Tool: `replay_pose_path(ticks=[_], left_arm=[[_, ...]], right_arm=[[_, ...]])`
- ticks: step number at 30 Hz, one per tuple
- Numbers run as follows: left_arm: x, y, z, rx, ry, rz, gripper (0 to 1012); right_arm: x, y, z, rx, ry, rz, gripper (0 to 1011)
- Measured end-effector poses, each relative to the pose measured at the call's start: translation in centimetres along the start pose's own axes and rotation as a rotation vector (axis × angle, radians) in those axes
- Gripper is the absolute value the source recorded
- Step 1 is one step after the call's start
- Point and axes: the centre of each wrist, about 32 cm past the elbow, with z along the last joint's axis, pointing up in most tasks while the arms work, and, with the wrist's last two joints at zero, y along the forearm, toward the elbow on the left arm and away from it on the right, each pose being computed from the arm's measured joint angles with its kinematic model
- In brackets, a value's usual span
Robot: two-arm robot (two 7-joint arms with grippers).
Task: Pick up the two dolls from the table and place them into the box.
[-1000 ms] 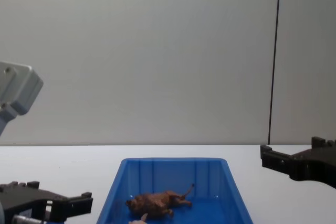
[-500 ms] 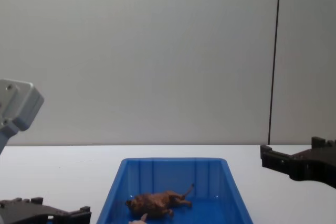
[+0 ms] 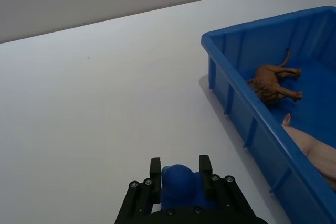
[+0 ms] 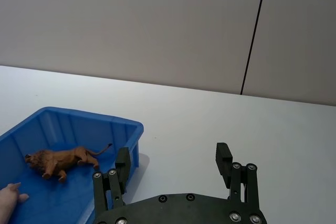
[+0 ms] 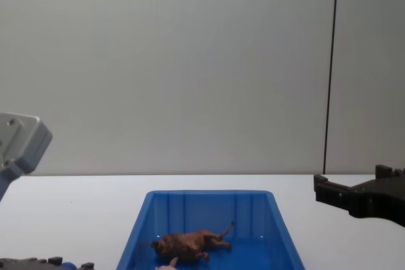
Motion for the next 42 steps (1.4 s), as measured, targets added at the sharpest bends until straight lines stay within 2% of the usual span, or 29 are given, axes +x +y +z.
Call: replay_pose_path(ticks=[1,5,9,16,23,28,29,36,39,42], left_arm=[[-0.02,0.01,-0.07,0.002,0.001,0.001,427],[-0.04,0.04,-0.17,0.005,0.003,0.003,306],[-0.07,0.08,-0.25,0.002,0.003,0.005,278],[-0.08,0.14,-0.05,-0.037,-0.004,0.002,237],[-0.07,0.23,0.75,-0.108,-0.023,-0.014,206],[0.03,0.32,1.91,-0.186,-0.049,-0.047,177],[0.03,0.32,1.91,-0.186,-0.049,-0.047,177],[0.27,0.27,3.39,-0.286,-0.08,-0.114,160],[0.35,0.22,3.76,-0.315,-0.087,-0.142,160],[0.45,0.1,4.3,-0.358,-0.094,-0.19,160]], right_arm=[[0.0,0.0,0.0,0.0,0.0,0.0,1001],[0.0,0.0,0.0,0.0,0.0,0.0,1001],[0.0,0.0,0.0,0.0,0.0,0.0,1001],[0.0,0.0,0.0,0.0,0.0,0.0,1001],[0.0,0.0,0.0,0.0,0.0,0.0,1001],[0.0,0.0,0.0,0.0,0.0,0.0,1001],[0.0,0.0,0.0,0.0,0.0,0.0,1001],[0.0,0.0,0.0,0.0,0.0,0.0,1001],[0.0,0.0,0.0,0.0,0.0,0.0,1001],[0.0,0.0,0.0,0.0,0.0,0.0,1001]])
